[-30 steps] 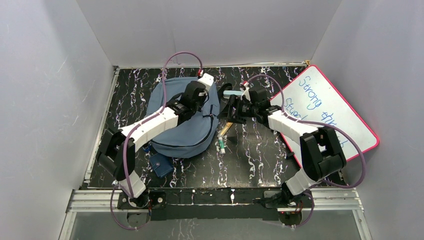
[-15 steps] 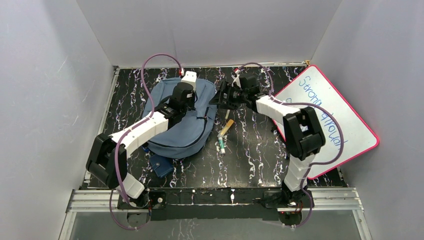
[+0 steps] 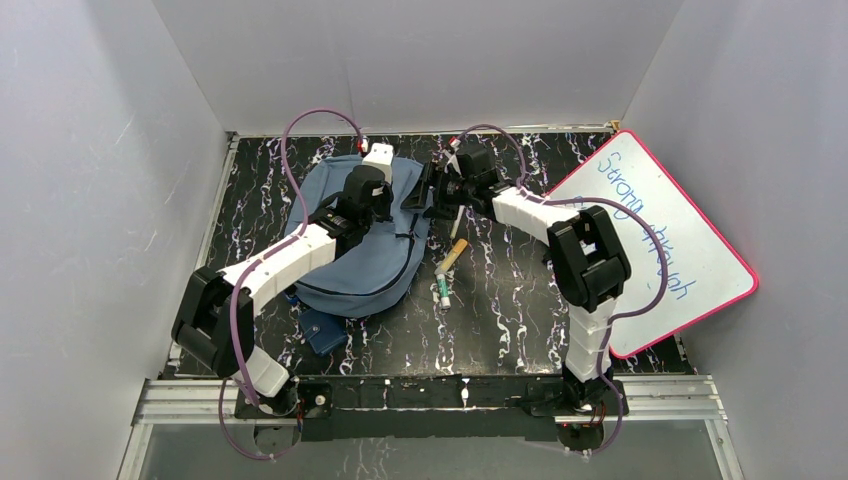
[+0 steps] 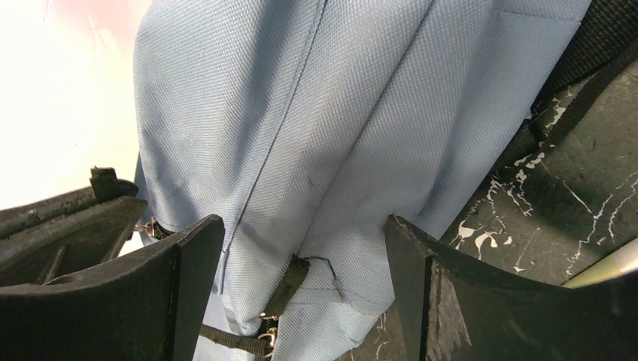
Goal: Pack the student bag
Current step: Unzip the student bag at the center of the board.
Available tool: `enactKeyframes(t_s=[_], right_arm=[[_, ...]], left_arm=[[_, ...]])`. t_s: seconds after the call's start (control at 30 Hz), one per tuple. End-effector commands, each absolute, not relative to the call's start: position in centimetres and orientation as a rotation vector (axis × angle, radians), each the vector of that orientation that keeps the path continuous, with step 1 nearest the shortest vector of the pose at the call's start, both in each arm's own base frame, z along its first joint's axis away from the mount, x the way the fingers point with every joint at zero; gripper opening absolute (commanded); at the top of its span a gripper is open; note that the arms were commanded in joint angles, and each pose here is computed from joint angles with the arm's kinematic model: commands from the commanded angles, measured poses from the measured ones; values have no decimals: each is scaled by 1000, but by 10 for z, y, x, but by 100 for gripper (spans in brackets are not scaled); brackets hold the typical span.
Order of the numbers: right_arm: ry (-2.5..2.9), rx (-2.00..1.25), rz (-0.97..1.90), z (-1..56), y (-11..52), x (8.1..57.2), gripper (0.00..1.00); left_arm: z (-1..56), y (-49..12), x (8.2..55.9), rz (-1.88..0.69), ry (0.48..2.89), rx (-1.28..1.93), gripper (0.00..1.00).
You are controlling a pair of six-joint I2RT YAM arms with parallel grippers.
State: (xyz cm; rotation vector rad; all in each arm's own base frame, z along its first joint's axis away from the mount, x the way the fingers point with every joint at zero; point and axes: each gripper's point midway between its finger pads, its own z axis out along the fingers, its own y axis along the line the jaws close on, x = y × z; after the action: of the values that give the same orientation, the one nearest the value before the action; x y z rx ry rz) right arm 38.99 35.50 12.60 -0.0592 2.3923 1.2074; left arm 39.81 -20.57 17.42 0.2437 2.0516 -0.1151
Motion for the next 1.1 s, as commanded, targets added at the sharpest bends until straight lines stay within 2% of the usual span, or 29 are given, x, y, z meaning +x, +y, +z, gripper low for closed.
enactKeyframes(t_s=[0.0,0.2,0.27,0.37,0.53,0.67,0.8,1.07], right_arm=[[2314,-72,1239,153,373,401,87],[2367,-54,1217,133,378,407,84],[2375,-59,1224,128,380,408,77],[2359,-64,1236,128,381,408,59],[2336,-66,1242,128,378,403,23],[2321,-60,1223,130,372,401,9],[2323,-56,1201,128,367,399,2],[2325,-68,1193,126,362,396,0]], left_arm=[[197,-210,398,-187,1994,227,0],[194,-219,396,-241,1999,252,0],[194,-218,395,-240,2000,249,0],[193,-214,395,-220,1998,238,0],[188,-191,398,-122,1999,172,0],[189,-159,406,-71,1996,59,0],[186,-123,413,4,2010,-35,0],[172,-36,408,310,2080,-287,0]])
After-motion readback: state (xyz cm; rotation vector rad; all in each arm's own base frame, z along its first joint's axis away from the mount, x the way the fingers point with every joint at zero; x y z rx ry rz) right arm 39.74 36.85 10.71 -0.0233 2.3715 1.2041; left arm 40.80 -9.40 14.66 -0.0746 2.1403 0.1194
